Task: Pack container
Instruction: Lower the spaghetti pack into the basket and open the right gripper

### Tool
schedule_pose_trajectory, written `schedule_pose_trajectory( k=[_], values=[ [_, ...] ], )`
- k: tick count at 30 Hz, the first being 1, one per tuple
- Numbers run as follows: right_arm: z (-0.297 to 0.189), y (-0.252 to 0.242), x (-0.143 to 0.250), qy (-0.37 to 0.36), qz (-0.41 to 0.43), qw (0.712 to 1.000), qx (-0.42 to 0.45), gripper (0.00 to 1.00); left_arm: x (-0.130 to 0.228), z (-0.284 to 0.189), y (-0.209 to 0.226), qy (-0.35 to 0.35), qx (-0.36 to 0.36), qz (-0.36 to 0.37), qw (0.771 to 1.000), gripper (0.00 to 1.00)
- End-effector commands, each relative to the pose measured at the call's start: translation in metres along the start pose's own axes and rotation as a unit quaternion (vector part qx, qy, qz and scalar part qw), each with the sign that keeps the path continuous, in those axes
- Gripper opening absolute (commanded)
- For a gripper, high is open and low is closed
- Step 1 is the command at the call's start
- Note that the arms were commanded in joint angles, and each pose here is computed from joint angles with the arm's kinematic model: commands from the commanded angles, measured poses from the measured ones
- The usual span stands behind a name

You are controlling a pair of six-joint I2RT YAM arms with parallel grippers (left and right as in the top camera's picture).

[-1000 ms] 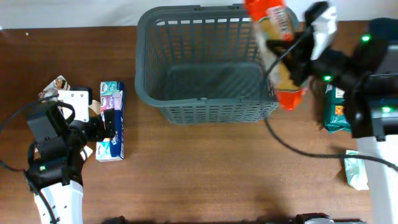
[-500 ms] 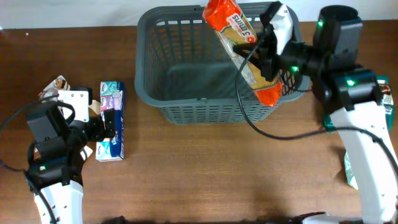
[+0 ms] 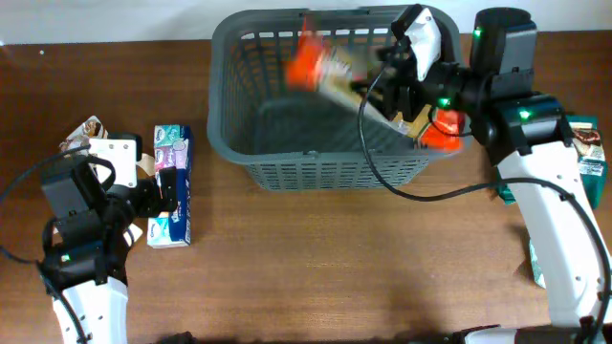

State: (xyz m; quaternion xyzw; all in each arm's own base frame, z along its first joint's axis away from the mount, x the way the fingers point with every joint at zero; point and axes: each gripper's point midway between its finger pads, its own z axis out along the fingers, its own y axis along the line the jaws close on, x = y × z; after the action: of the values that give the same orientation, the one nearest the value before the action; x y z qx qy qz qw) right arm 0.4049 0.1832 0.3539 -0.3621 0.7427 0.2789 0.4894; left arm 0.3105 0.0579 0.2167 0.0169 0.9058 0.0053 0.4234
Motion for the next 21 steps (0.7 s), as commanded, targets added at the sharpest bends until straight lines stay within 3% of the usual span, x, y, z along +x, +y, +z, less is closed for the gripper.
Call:
schedule_pose_trajectory(
  k=[1,10,14,17,21],
  values=[
    [0.002,-0.004,0.005,0.008,-0.001,1.0,0.008,0.99,0.001,0.001,0.001,0.001,0.0,-0.007,1.0,0.99],
    [0.001,-0.002,0.003,0.005,0.015,1.0,0.008,0.99,0.001,0.001,0.001,0.001,0.0,-0.007,1.0,0.99],
    [-0.019,-0.002,-0.028,-0.026,-0.009,0.999,0.026,0.99,0.001,0.001,0.001,0.001,0.0,-0.007,1.0,0.99],
    [-0.057,-0.02,-0.072,-0.067,-0.004,0.993,0.099,0.99,0.001,0.001,0.001,0.001,0.0,-0.007,1.0,0.99],
    [-0.124,-0.06,-0.11,-0.123,0.075,0.965,0.221,0.99,0.001,0.001,0.001,0.001,-0.001,-0.007,1.0,0.99]
  ],
)
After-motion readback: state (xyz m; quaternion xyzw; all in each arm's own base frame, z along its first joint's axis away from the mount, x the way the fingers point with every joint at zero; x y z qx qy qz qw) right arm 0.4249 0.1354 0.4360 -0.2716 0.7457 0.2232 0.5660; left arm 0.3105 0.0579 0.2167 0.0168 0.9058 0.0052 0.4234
